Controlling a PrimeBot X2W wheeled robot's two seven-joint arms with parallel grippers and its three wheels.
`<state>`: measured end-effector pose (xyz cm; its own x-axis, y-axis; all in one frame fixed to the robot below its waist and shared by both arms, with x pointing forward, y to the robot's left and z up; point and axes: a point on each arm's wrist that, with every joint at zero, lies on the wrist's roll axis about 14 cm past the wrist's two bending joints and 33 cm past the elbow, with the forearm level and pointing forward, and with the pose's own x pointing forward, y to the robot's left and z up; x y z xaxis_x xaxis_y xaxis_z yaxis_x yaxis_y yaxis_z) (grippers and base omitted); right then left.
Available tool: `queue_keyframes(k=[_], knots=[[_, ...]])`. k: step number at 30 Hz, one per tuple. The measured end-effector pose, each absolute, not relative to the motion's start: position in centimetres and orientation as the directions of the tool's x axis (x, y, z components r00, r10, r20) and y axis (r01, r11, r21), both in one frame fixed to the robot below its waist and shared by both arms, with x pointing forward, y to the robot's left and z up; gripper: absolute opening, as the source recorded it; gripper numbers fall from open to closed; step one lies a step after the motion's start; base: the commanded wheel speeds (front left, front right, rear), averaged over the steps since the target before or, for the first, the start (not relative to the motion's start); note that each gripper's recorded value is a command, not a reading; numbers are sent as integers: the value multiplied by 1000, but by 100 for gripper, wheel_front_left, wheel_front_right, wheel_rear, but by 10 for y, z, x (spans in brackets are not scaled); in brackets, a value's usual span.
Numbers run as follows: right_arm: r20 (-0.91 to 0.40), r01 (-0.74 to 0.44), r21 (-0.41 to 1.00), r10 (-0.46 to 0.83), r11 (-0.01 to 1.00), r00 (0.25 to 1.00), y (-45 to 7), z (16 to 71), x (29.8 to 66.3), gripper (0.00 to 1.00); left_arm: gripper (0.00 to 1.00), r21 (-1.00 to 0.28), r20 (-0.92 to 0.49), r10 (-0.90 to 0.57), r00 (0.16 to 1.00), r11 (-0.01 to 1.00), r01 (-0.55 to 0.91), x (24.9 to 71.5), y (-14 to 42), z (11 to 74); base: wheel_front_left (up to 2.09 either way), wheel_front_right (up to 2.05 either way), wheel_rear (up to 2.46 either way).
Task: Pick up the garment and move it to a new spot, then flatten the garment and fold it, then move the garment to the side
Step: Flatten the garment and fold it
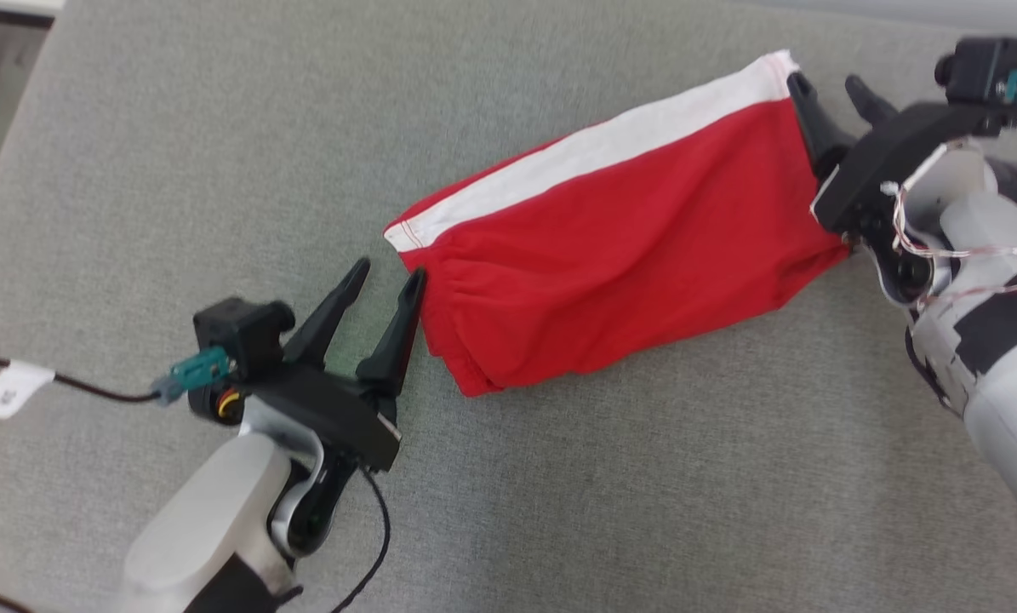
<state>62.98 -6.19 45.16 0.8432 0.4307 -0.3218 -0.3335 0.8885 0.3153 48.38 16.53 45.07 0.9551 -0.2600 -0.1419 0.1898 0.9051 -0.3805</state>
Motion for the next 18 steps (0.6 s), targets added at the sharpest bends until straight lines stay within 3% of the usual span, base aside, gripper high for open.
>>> queue_keyframes(k=[9, 12, 18], knots=[[-255, -332, 258, 395, 907, 882, -92, 467, 585, 100, 100, -272, -54, -170, 984, 951, 149, 445, 193, 480, 0, 0, 0], [-236, -319, 254, 378, 913, 895, -102, 469, 565, 100, 100, -136, 13, -120, 993, 983, 121, 422, 200, 498, 0, 0, 0], [-270, -268, 247, 332, 931, 904, -123, 455, 537, 100, 100, -145, 56, -56, 997, 987, 64, 383, 196, 503, 0, 0, 0]])
